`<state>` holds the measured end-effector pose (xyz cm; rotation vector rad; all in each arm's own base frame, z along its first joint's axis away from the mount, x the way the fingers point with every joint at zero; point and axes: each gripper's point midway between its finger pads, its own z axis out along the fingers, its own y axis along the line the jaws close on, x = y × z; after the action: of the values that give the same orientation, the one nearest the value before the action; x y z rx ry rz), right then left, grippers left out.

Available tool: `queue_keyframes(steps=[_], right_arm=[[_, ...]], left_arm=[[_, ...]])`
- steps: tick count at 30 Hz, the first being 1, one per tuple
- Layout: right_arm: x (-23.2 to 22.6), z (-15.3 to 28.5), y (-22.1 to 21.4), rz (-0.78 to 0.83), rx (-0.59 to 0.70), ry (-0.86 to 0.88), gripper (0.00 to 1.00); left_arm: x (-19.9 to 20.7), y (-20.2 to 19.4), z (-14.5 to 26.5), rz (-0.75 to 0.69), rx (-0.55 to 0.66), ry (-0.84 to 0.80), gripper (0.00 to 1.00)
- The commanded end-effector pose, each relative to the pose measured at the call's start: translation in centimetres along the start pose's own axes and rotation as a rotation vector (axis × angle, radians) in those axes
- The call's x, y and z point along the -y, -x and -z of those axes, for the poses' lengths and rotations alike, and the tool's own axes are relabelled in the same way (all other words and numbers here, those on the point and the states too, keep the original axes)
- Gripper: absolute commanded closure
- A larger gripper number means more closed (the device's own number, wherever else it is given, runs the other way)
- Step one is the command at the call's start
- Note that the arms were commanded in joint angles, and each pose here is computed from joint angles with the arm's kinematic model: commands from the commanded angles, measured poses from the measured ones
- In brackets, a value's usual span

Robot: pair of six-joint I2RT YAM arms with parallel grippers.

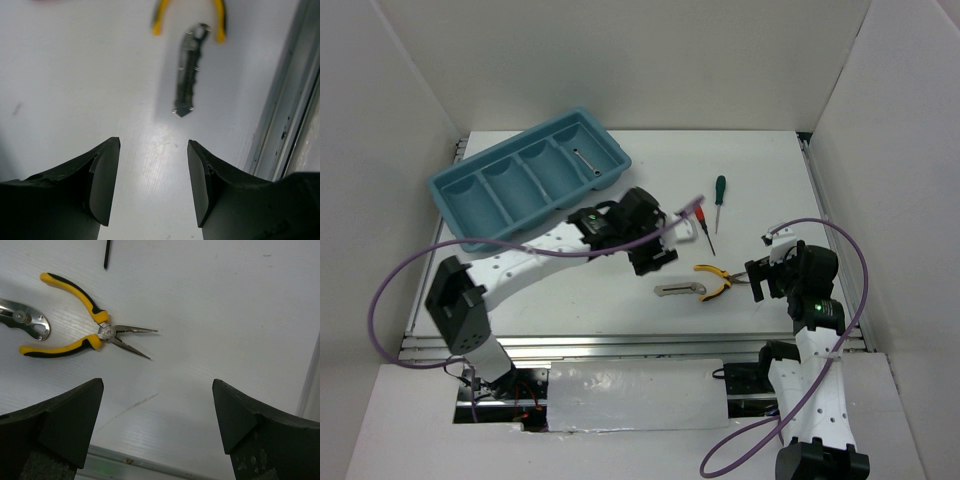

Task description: Sort the tools into containers

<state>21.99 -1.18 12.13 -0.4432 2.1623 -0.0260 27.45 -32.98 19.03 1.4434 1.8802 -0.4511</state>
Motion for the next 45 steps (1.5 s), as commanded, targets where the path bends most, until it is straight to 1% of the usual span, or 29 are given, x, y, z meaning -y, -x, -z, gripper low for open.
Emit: queue_keyframes(steps=[1, 2, 3, 4, 6, 7, 9, 11, 12, 13, 15, 16, 18, 22, 24, 29, 30, 36, 38, 42, 45], right_arm=[[1.1, 0.8, 1.5, -0.013, 0.028, -0.05, 0.02], [1.1, 0.9, 1.5, -0.014, 0.027, -0.051, 0.02], [1.1, 0.9, 1.5, -0.007, 0.029, -0.05, 0.02], [1.1, 1.0, 1.6, -0.005, 0.033, -0.048, 0.02], [1.1, 1.2, 1.6, 0.002, 0.035, -0.05, 0.02], [1.2, 1.2, 1.6, 0.001, 0.041, -0.057, 0.02], [1.4, 1.2, 1.6, -0.004, 0.039, -0.067, 0.02], [1.7, 1.3, 1.5, -0.012, 0.036, -0.074, 0.03], [1.7, 1.3, 1.4, -0.019, 0.028, -0.074, 0.07], [1.8, 1.4, 1.4, -0.022, 0.027, -0.07, 0.09], [2.0, 1.6, 1.1, -0.029, 0.016, -0.07, 0.14], [2.1, 1.6, 0.9, -0.039, 0.007, -0.069, 0.15], [2.3, 1.6, 0.6, -0.05, 0.0, -0.069, 0.14], [3.3, 2.0, 0.0, -0.092, -0.017, -0.101, 0.11], [3.6, 2.3, 0.2, -0.092, -0.006, -0.118, 0.09], [3.5, 2.6, 0.2, -0.087, 0.006, -0.117, 0.05], [3.5, 2.7, 0.3, -0.083, 0.011, -0.117, 0.05], [3.2, 2.6, 0.3, -0.077, 0.008, -0.102, 0.05], [3.2, 2.7, 0.4, -0.077, 0.012, -0.103, 0.05], [3.2, 2.7, 0.3, -0.075, 0.012, -0.102, 0.04], [3.1, 2.6, 0.3, -0.076, 0.012, -0.099, 0.04]], left_arm=[[4.7, -1.7, -2.7, -0.182, -0.178, -0.185, 0.3], [5.4, -2.1, -3.4, -0.19, -0.221, -0.227, 0.3], [5.2, -0.6, -3.7, -0.209, -0.217, -0.238, 0.29], [5.8, -2.7, -5.5, -0.2, -0.317, -0.276, 0.27], [6.2, -3.0, -7.5, -0.224, -0.361, -0.29, 0.27], [5.9, -3.2, -8.1, -0.23, -0.376, -0.269, 0.27], [6.3, -3.9, -9.6, -0.245, -0.406, -0.272, 0.28], [6.0, -3.8, -10.6, -0.252, -0.399, -0.261, 0.32], [6.0, -3.8, -11.5, -0.252, -0.384, -0.258, 0.38], [6.0, -3.8, -11.5, -0.25, -0.384, -0.257, 0.42], [6.0, -3.1, -12.3, -0.255, -0.335, -0.248, 0.46], [6.1, -2.9, -12.6, -0.258, -0.319, -0.249, 0.47], [6.7, -2.8, -13.1, -0.261, -0.297, -0.285, 0.47], [7.8, -2.8, -13.8, -0.224, -0.258, -0.319, 0.34], [8.1, -3.2, -14.3, -0.209, -0.266, -0.326, 0.32], [8.6, -5.7, -15.9, -0.206, -0.342, -0.323, 0.34], [8.5, -6.0, -16.0, -0.212, -0.356, -0.32, 0.36], [8.1, -8.6, -16.8, -0.233, -0.455, -0.306, 0.38], [7.9, -9.2, -16.9, -0.241, -0.469, -0.301, 0.37], [7.9, -10.3, -17.0, -0.255, -0.514, -0.316, 0.41], [7.7, -10.4, -17.2, -0.265, -0.509, -0.302, 0.42]])
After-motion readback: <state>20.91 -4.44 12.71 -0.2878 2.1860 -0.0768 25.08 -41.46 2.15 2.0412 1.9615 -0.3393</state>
